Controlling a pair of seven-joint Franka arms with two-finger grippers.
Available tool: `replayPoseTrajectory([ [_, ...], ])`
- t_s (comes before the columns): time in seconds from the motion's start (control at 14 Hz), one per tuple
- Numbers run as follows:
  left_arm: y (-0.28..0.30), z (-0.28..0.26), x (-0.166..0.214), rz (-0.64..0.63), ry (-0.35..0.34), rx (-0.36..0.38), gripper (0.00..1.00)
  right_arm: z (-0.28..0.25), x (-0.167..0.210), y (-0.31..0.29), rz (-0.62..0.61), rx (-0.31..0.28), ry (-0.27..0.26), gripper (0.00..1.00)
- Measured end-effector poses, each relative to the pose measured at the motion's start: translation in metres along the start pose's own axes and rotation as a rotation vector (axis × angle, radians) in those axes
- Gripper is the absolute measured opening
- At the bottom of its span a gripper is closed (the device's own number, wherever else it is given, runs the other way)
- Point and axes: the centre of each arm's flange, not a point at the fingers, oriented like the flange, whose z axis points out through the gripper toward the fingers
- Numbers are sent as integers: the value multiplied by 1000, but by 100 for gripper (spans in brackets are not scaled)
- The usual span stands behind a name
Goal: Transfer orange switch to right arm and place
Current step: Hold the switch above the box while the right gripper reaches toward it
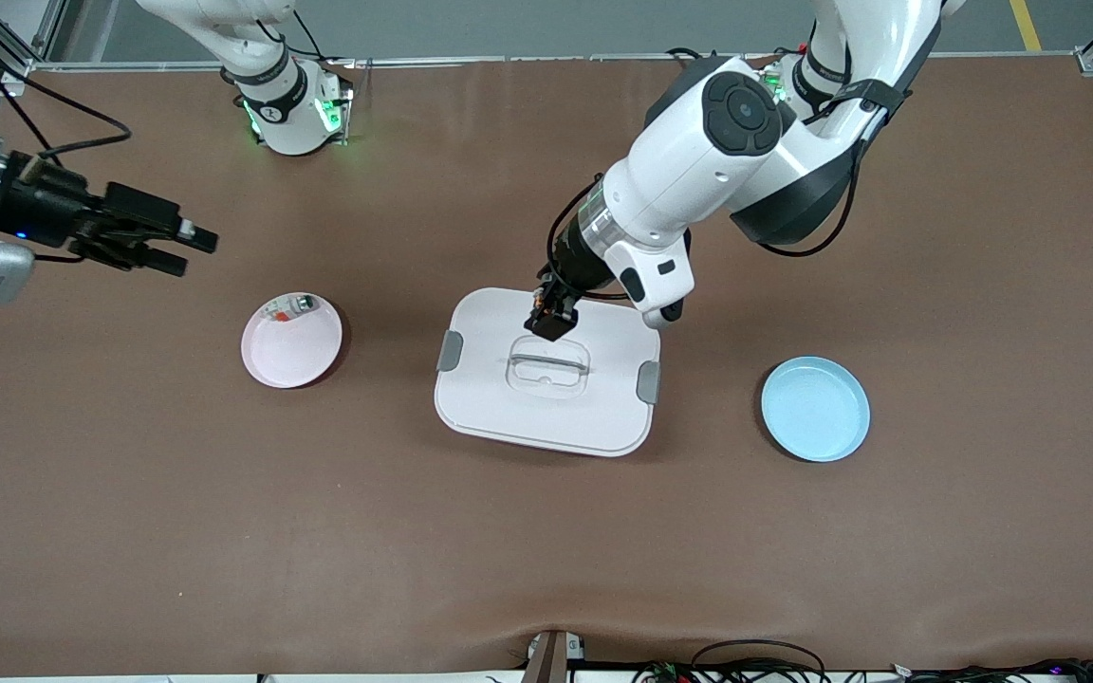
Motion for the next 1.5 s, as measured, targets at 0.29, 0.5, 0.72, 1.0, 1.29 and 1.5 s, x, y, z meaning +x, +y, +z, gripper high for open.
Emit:
replayPoseTrajectory([
  [0.29, 3, -2, 3, -7, -1, -4, 73, 53, -3, -28, -21, 48, 30, 100],
  [0.5, 5, -5, 5, -11, -3, -10, 73, 96, -9, -47, -19, 85, 79, 100],
  [0.72, 7, -10, 4, -10, -8, -18, 73, 134, -22, -78, -7, 158, 116, 100],
  [1.0, 7, -10, 4, -10, -8, -19, 73, 178, -33, -102, 44, 227, 164, 100],
  [1.29, 7, -10, 4, -11, -8, -19, 73, 222, -38, -108, 72, 227, 159, 100],
  [1.5, 7, -9, 4, -11, -8, -18, 73, 241, -39, -118, 107, 252, 183, 100],
])
